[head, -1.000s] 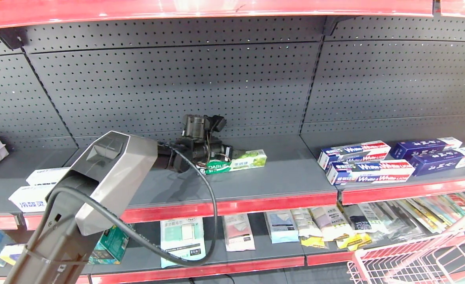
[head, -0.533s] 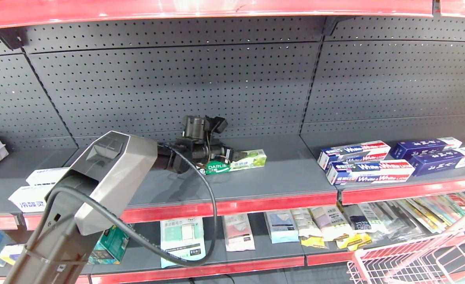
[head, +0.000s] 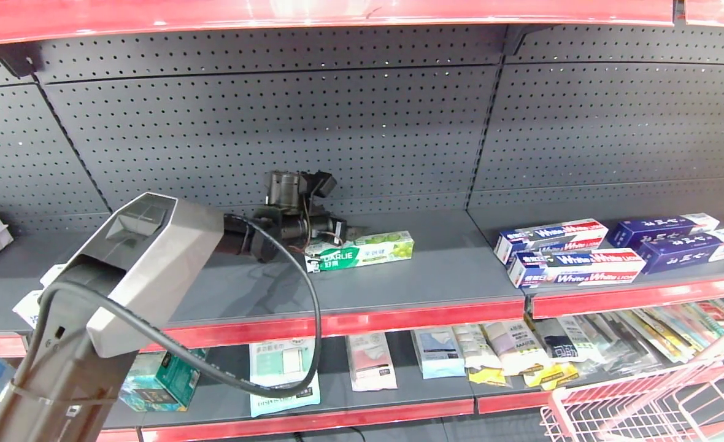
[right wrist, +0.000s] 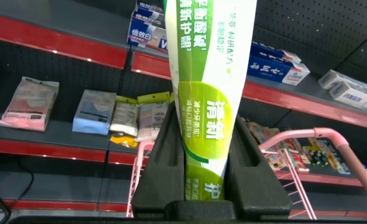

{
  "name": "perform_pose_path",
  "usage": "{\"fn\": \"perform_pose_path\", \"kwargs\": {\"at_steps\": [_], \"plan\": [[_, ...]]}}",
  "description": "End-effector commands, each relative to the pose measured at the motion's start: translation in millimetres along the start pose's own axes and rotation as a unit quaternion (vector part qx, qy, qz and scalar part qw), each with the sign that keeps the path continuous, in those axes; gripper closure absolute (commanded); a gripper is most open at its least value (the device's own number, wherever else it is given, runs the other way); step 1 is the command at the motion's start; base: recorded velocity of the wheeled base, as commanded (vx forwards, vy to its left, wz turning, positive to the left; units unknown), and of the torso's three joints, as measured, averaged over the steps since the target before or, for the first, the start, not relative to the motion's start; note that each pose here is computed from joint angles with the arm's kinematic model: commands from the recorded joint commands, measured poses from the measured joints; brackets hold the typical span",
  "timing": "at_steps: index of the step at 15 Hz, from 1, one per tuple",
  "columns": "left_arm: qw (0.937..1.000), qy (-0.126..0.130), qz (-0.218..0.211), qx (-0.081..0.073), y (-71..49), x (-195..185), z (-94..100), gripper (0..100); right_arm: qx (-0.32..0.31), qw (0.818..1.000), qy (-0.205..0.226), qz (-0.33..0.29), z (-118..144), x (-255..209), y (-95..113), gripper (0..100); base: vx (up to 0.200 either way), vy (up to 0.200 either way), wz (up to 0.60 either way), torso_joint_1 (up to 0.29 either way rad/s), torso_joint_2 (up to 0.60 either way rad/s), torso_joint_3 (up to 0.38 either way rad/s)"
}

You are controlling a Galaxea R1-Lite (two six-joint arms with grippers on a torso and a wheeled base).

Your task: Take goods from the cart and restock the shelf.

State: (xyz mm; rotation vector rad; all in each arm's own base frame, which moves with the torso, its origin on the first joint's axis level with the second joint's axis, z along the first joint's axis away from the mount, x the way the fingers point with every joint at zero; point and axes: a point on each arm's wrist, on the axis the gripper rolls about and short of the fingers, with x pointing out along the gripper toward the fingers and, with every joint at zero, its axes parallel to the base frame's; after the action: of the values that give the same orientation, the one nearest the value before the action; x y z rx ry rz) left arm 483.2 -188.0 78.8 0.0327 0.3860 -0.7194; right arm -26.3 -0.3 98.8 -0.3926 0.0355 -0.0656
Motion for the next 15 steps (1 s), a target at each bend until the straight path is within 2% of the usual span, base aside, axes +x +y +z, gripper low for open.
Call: {"fn": "perform_pose_path", "kwargs": {"at_steps": [1,2,3,4,5,6,7,9,10,13,14,15], "plan": [[0.9999,0.007,-0.008,-0.003,-7.0,-32,11.8,0,0.0,1.0,0.002,0.001,-1,0,0,100,0.0,0.0,0.0,0.0,0.0,0.0],[0.9998,0.014,-0.007,-0.008,-3.6,-45,11.6,0,0.0,1.0,0.003,0.002,-1,1,1,100,0.0,0.0,0.0,0.0,0.0,0.0],[0.9997,0.02,-0.013,-0.007,-0.1,-56,9.6,0,0.0,1.0,0.004,0.002,-2,1,1,100,0.0,0.0,0.0,0.0,0.0,0.0],[0.9995,0.027,-0.014,0.003,10.1,-68,4.0,0,-0.001,1.0,0.005,0.002,-2,1,1,100,0.0,0.0,0.0,0.0,0.0,0.0],[0.9992,0.032,-0.016,0.016,17.3,-74,-1.9,0,-0.001,1.0,0.005,0.002,-2,1,1,100,0.0,0.0,0.0,0.0,0.0,0.0],[0.9985,0.022,-0.024,0.043,27.0,-89,-6.8,0,-0.001,1.0,0.007,0.003,-3,1,1,100,0.0,0.0,0.0,0.0,0.0,0.0],[0.9978,0.015,-0.036,0.053,30.0,-98,-11.4,0,-0.003,1.0,0.009,0.004,-4,2,2,100,0.0,0.0,0.0,0.0,0.0,0.0],[0.9976,0.016,-0.043,0.052,21.8,-118,-7.1,0,-0.011,1.0,0.011,0.006,-5,2,2,100,0.0,0.0,0.0,0.0,0.0,0.0],[0.997,0.012,-0.047,0.06,18.3,-124,-3.8,0,-0.014,1.0,0.012,0.006,-6,2,3,100,0.0,0.0,0.0,0.0,0.0,0.0],[0.9923,0.022,-0.062,0.104,16.9,-129,-4.0,0,-0.014,1.0,0.012,0.005,-6,2,3,100,0.0,0.0,0.0,0.0,0.0,0.0],[0.9868,0.037,-0.065,0.144,23.3,-133,-9.8,0,-0.014,1.0,0.012,0.005,-6,2,3,100,0.0,0.0,0.0,0.0,0.0,0.0],[0.983,0.045,-0.07,0.164,25.8,-135,-13.0,0,-0.014,1.0,0.012,0.005,-6,2,3,100,0.0,0.0,0.0,0.0,0.0,0.0]]}}
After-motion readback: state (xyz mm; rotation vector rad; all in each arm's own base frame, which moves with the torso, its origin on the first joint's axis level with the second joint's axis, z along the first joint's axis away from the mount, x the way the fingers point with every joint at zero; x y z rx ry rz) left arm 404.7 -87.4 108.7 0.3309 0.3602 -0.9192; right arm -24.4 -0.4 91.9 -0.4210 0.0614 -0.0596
